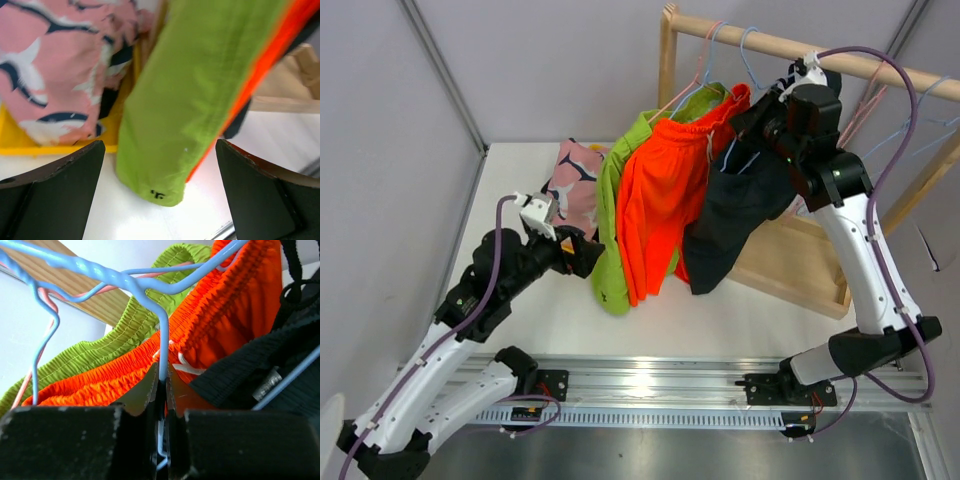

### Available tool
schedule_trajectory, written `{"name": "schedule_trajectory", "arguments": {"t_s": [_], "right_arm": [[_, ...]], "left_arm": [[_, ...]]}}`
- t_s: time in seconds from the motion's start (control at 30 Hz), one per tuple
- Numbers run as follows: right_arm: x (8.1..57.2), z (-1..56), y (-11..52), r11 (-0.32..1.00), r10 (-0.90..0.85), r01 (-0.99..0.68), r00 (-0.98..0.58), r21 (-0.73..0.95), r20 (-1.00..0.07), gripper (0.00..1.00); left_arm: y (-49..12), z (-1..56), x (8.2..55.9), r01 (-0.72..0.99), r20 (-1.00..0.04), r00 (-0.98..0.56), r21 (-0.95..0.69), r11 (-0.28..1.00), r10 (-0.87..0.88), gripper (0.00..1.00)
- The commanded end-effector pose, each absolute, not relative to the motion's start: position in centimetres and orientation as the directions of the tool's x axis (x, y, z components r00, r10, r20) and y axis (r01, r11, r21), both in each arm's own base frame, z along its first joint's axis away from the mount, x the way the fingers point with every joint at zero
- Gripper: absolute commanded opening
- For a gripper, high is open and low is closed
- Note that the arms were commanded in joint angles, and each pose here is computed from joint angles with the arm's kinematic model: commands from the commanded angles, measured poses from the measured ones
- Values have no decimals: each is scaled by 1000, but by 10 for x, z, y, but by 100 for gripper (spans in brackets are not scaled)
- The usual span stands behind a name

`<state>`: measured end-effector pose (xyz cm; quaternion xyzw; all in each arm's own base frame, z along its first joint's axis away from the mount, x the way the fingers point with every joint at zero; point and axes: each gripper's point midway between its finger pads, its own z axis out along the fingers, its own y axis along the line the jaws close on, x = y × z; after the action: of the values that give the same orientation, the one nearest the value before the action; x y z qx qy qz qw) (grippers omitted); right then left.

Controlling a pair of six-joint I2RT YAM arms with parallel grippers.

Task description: Remove the shorts from the hanger

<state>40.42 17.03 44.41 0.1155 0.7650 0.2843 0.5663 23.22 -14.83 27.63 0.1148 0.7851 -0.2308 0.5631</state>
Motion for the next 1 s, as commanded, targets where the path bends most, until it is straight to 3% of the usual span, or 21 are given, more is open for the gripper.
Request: {"name": "schedule_trajectory", "arguments": {"t_s": [0.0, 0.23, 0.37, 0.57, 0.97], "right_arm": [[366, 498, 157, 797, 518, -232, -212, 558, -828, 0], [334, 513, 156, 746, 567, -266, -225, 610, -792, 0], [315, 522, 167, 691, 595, -313, -263, 651, -759, 0], [285, 539, 178, 602, 635, -370, -316, 708, -705, 0], [241, 555, 181, 497, 658, -421, -387, 759, -646, 0]], "left_arm": [[-190, 354, 205, 686, -980, -169, -192, 702, -104, 99], [-288, 390, 153, 909, -993, -80, -108, 403, -86, 99], [-331, 399, 154, 934, -993, -40, -75, 348, -107, 99], [-376, 400, 174, 934, -989, -6, -59, 352, -150, 99], [-399, 412, 192, 913, -986, 24, -46, 406, -165, 99]]}}
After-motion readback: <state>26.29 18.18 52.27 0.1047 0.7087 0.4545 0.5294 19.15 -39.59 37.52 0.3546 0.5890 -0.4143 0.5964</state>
